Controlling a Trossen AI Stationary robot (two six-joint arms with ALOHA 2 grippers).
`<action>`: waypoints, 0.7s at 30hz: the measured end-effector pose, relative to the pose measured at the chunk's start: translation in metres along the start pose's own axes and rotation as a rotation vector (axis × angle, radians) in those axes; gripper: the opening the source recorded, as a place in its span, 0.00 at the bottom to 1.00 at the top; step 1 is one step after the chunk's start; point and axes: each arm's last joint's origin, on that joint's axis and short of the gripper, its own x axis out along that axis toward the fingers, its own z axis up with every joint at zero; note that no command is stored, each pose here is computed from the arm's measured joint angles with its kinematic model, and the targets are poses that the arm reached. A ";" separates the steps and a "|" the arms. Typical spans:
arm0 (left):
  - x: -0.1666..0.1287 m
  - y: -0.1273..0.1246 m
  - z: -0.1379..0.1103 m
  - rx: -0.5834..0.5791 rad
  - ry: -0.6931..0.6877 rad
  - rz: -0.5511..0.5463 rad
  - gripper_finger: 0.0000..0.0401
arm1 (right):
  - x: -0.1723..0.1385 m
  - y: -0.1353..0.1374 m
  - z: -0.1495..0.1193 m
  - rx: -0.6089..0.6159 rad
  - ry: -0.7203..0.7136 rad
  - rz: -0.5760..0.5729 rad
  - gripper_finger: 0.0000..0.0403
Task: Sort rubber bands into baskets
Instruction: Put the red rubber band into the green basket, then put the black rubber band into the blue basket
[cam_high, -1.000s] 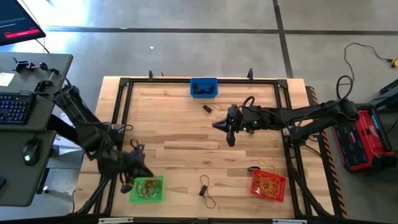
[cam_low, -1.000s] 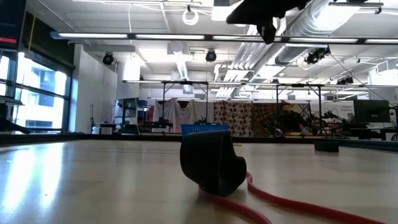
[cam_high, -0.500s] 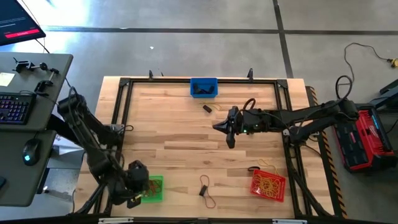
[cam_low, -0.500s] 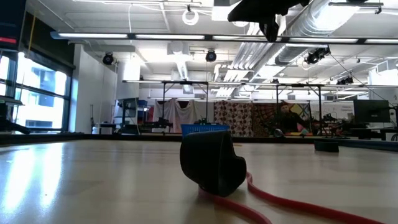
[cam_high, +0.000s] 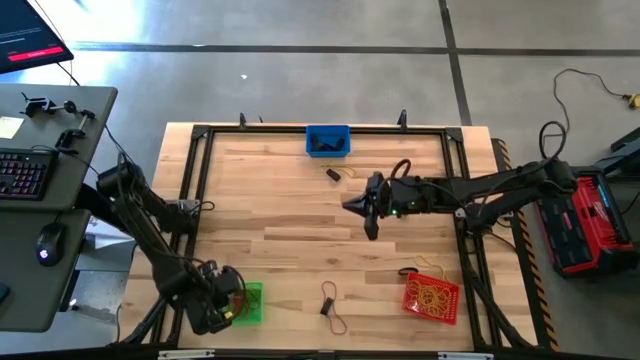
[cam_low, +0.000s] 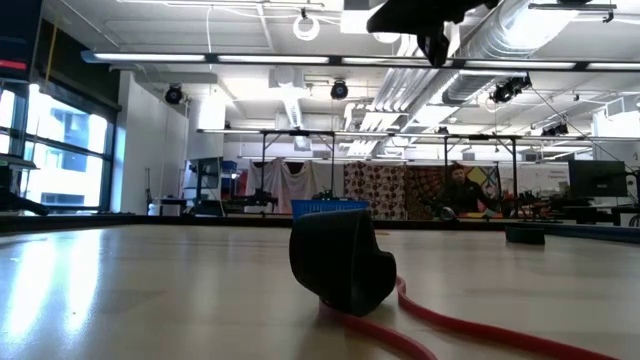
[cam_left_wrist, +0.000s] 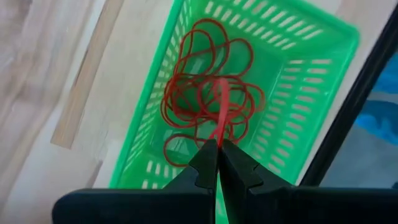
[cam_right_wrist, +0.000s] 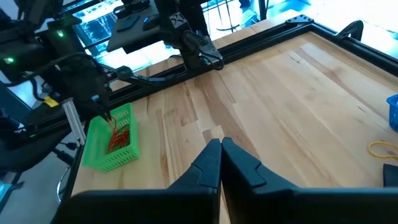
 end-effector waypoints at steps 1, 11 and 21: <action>0.002 0.000 0.000 0.000 0.007 0.005 0.00 | 0.000 0.001 0.000 -0.001 0.001 0.003 0.00; 0.007 -0.002 0.000 0.042 0.092 0.004 0.09 | -0.002 0.009 -0.004 0.003 0.004 0.016 0.00; 0.002 -0.003 0.001 0.057 0.070 -0.035 0.21 | -0.003 0.012 -0.007 0.007 0.018 0.014 0.00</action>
